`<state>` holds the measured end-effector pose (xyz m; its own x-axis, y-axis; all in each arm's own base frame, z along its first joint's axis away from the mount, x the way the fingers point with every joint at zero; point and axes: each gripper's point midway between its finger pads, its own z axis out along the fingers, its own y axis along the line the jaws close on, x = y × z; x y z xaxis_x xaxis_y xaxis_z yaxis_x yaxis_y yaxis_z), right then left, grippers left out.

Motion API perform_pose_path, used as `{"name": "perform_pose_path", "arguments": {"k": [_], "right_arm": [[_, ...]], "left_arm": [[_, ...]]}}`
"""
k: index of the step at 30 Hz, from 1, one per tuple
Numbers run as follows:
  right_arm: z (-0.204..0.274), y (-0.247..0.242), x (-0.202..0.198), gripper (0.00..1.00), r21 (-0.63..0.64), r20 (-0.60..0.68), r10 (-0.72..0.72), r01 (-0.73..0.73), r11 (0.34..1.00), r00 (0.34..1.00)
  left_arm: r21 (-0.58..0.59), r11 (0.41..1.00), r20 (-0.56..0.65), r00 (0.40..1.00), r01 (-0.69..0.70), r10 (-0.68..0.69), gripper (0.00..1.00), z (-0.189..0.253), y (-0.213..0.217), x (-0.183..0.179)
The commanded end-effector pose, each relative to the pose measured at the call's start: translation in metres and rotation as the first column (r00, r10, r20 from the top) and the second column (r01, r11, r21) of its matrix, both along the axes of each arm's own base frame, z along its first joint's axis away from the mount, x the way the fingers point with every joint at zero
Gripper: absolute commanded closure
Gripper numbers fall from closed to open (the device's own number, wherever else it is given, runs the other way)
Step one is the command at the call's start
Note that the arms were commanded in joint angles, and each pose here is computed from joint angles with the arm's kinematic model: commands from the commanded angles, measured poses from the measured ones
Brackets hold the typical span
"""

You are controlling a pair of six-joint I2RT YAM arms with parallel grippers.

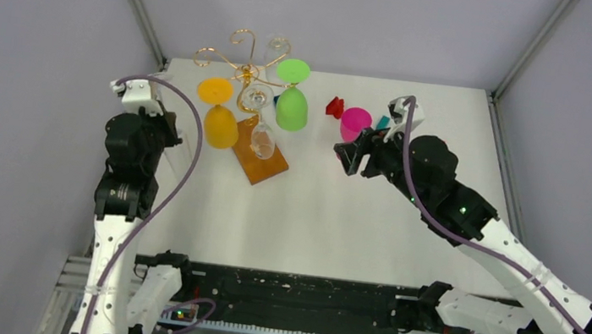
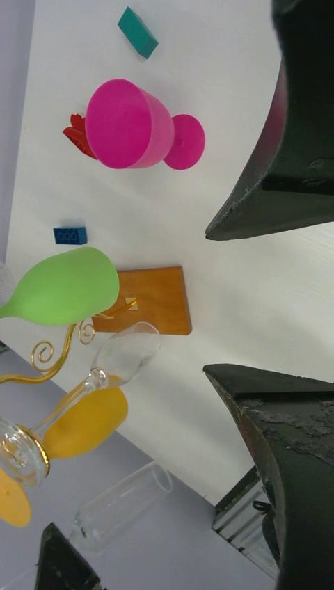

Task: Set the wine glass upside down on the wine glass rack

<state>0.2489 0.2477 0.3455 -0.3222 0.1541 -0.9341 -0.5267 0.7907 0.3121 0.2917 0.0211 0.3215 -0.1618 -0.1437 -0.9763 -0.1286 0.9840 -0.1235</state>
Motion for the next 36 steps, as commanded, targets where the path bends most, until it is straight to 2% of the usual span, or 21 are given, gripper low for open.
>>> {"name": "perform_pose_path", "arguments": {"k": [1, 4, 7, 10, 15, 18, 24, 27, 31, 36], "right_arm": [[0.026, -0.016, -0.004, 0.35, 0.003, 0.066, -0.016, 0.016, 1.000, 0.998], [0.027, -0.019, -0.005, 0.35, -0.020, 0.084, -0.015, 0.017, 1.000, 0.996], [0.027, -0.021, -0.004, 0.35, -0.034, 0.093, -0.018, 0.022, 0.999, 0.996], [0.025, -0.021, -0.004, 0.35, -0.044, 0.093, -0.015, 0.020, 0.999, 0.996], [0.024, -0.021, -0.005, 0.34, -0.052, 0.100, -0.006, 0.011, 0.999, 0.995], [0.027, -0.022, -0.005, 0.34, -0.055, 0.121, -0.002, 0.009, 0.998, 0.993], [0.032, -0.018, -0.007, 0.34, -0.042, 0.144, 0.025, -0.019, 0.999, 0.989], [0.030, -0.018, -0.010, 0.34, -0.043, 0.147, 0.034, -0.028, 0.999, 0.989], [0.030, -0.023, -0.011, 0.34, -0.043, 0.159, 0.020, -0.014, 0.999, 0.987], [0.029, -0.022, -0.012, 0.34, -0.034, 0.156, 0.028, -0.023, 0.999, 0.987]], "left_arm": [[-0.002, 1.000, 0.280, 0.960, -0.022, 0.022, 1.00, 0.060, 0.006, 0.016], [0.024, 0.998, 0.351, 0.935, -0.059, 0.047, 1.00, 0.069, 0.013, 0.020], [0.096, 0.995, 0.373, 0.927, -0.004, -0.032, 1.00, 0.071, 0.004, 0.027], [0.131, 0.991, 0.366, 0.930, -0.020, -0.029, 1.00, 0.069, 0.010, 0.036], [0.259, 0.962, 0.366, 0.912, 0.091, -0.185, 1.00, 0.071, 0.002, 0.054], [0.287, 0.947, 0.352, 0.903, 0.144, -0.244, 1.00, 0.070, 0.002, 0.066], [0.353, 0.879, 0.322, 0.840, 0.321, -0.436, 1.00, 0.055, -0.023, 0.087], [0.391, 0.858, 0.322, 0.824, 0.334, -0.467, 1.00, 0.052, -0.026, 0.088], [0.477, 0.805, 0.343, 0.768, 0.353, -0.541, 1.00, 0.049, -0.037, 0.077], [0.485, 0.776, 0.321, 0.743, 0.403, -0.587, 1.00, 0.044, -0.046, 0.076]]}}
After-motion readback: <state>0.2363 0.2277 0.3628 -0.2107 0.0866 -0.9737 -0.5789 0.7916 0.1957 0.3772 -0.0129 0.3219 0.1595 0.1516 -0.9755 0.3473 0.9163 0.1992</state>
